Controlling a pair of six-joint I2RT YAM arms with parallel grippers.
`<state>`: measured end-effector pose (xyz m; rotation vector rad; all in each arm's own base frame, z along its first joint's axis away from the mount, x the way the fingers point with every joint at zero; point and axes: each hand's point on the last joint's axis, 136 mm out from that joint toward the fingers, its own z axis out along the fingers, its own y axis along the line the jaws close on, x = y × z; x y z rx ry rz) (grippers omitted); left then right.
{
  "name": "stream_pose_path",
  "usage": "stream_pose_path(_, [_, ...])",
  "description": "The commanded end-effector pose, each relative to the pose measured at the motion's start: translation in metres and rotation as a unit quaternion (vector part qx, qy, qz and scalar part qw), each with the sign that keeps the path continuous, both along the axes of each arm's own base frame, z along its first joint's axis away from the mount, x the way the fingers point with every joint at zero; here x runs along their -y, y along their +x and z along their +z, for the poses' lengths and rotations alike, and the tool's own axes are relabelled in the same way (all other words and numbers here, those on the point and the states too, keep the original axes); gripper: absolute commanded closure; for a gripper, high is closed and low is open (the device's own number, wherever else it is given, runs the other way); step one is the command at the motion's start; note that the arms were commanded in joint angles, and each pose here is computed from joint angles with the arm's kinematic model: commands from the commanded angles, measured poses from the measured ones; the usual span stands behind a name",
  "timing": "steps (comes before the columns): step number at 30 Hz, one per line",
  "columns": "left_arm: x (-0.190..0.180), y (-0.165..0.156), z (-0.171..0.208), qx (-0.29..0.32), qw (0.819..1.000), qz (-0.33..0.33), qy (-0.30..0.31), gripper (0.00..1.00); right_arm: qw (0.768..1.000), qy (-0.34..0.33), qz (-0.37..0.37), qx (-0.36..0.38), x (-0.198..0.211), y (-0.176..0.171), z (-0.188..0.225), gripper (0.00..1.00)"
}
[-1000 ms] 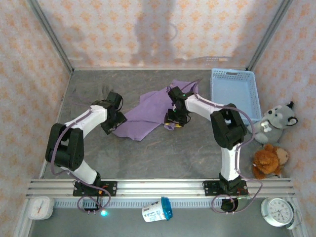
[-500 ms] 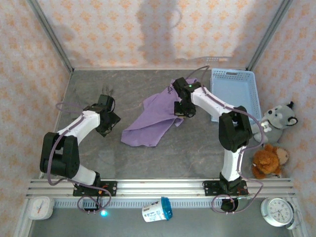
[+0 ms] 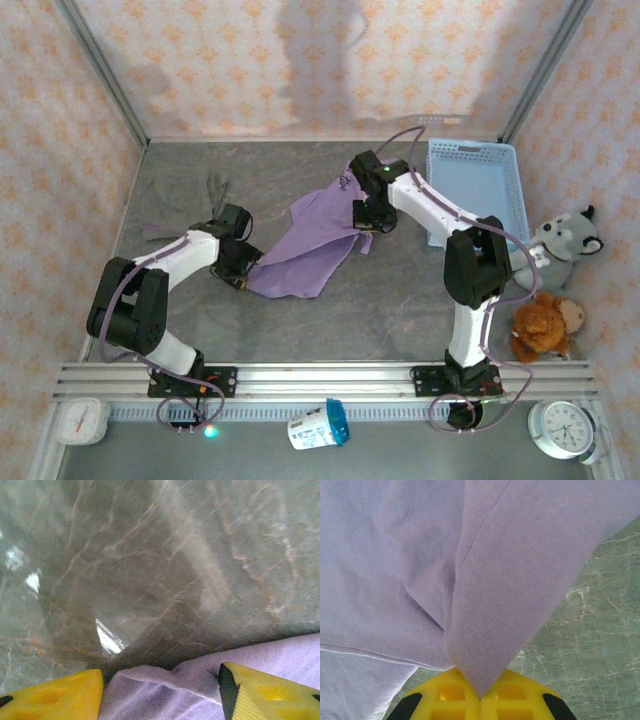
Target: Fold and stack the mixed laundry pile
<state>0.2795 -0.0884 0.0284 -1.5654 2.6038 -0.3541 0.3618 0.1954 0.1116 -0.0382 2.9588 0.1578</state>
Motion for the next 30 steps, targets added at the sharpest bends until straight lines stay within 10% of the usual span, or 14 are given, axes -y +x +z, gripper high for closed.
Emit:
stream_pose_path(1, [0.005, 0.006, 0.003, 0.010, 0.999, 0.043, -0.016, 0.42, 1.000, -0.015, -0.002, 0.003, 0.004, 0.001, 0.005, 1.00])
stream_pose_path(9, [0.023, 0.021, 0.001, 0.012, 0.999, 0.037, -0.025, 0.69, 1.000, -0.026, -0.006, 0.009, 0.012, 0.000, 0.006, 1.00])
stream_pose_path(12, [0.025, 0.028, 0.000, 0.014, 0.999, 0.029, -0.021, 1.00, 0.999, -0.028, -0.008, 0.015, 0.016, 0.002, 0.008, 1.00])
stream_pose_path(17, [0.001, 0.063, 0.028, 0.051, 0.998, 0.009, 0.037, 1.00, 0.996, -0.066, -0.009, 0.064, 0.039, 0.035, 0.040, 1.00])
stream_pose_path(25, [-0.041, 0.211, 0.240, 0.259, 0.949, -0.110, 0.143, 1.00, 0.960, -0.033, -0.031, 0.278, 0.066, 0.123, 0.218, 1.00])
stream_pose_path(30, [-0.045, 0.229, 0.381, 0.408, 0.882, -0.133, 0.192, 1.00, 0.916, 0.099, -0.033, 0.387, 0.072, 0.111, 0.313, 1.00])
